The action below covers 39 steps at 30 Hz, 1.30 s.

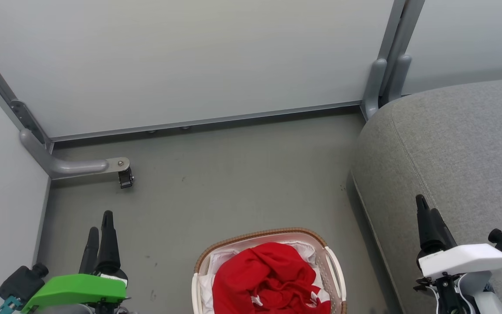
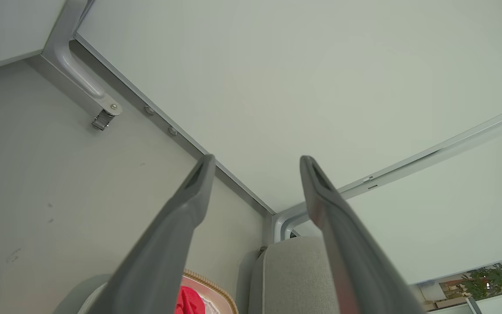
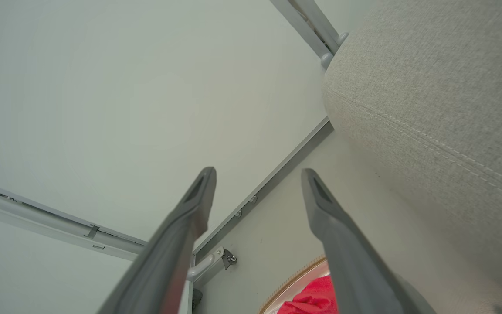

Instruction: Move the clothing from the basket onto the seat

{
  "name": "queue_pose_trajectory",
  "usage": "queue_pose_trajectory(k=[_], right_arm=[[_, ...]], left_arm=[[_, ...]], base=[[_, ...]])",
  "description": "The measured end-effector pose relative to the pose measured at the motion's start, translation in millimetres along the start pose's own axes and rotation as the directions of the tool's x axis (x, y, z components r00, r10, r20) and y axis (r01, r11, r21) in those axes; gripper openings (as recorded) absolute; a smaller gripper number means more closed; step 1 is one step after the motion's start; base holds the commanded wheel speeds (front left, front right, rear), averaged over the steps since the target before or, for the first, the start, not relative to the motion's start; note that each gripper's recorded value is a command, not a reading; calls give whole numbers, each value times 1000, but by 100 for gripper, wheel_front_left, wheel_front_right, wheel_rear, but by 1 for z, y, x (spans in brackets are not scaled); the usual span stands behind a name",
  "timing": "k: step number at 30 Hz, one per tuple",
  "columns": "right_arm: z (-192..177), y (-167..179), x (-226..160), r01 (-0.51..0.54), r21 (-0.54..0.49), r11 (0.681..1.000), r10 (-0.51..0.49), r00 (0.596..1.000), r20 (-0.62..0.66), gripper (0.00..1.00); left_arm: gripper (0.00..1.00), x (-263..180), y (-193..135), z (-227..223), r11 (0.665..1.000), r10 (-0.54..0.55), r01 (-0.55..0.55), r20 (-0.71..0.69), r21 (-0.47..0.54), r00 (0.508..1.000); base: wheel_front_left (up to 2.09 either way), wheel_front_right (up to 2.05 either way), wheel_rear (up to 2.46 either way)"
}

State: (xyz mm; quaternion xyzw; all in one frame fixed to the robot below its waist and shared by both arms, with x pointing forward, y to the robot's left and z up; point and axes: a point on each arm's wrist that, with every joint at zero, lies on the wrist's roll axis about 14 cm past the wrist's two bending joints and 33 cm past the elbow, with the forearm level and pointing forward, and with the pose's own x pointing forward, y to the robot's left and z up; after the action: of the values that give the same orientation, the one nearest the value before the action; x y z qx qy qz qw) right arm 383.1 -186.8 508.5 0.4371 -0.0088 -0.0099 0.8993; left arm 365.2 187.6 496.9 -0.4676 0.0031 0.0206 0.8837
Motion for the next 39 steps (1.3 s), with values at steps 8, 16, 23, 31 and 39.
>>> queue_pose_trajectory(k=[8, 16, 23, 31, 39], right_arm=[[-6, 7, 0, -31, -123, 992, 30, 999, -13, 100], [-9, 10, -1, -48, -219, 974, 45, 999, -19, 100], [-15, 13, -1, -71, -308, 949, 63, 997, -36, 100], [-22, 17, -1, -101, -407, 908, 86, 995, -55, 100], [-27, 21, 0, -126, -471, 873, 106, 992, -70, 100]], left_arm=[[100, -3, -2, -6, 989, -12, 14, -14, 147, 1000], [100, -7, -1, -12, 970, -13, 20, -27, 244, 1000], [100, -9, -1, -18, 946, -16, 29, -42, 324, 999], [100, -11, 0, -24, 918, -17, 36, -51, 395, 999], [100, -14, 0, -28, 888, -26, 51, -61, 457, 998]], base=[[0, 0, 0], [0, 0, 0], [0, 0, 0], [0, 0, 0], [0, 0, 0]])
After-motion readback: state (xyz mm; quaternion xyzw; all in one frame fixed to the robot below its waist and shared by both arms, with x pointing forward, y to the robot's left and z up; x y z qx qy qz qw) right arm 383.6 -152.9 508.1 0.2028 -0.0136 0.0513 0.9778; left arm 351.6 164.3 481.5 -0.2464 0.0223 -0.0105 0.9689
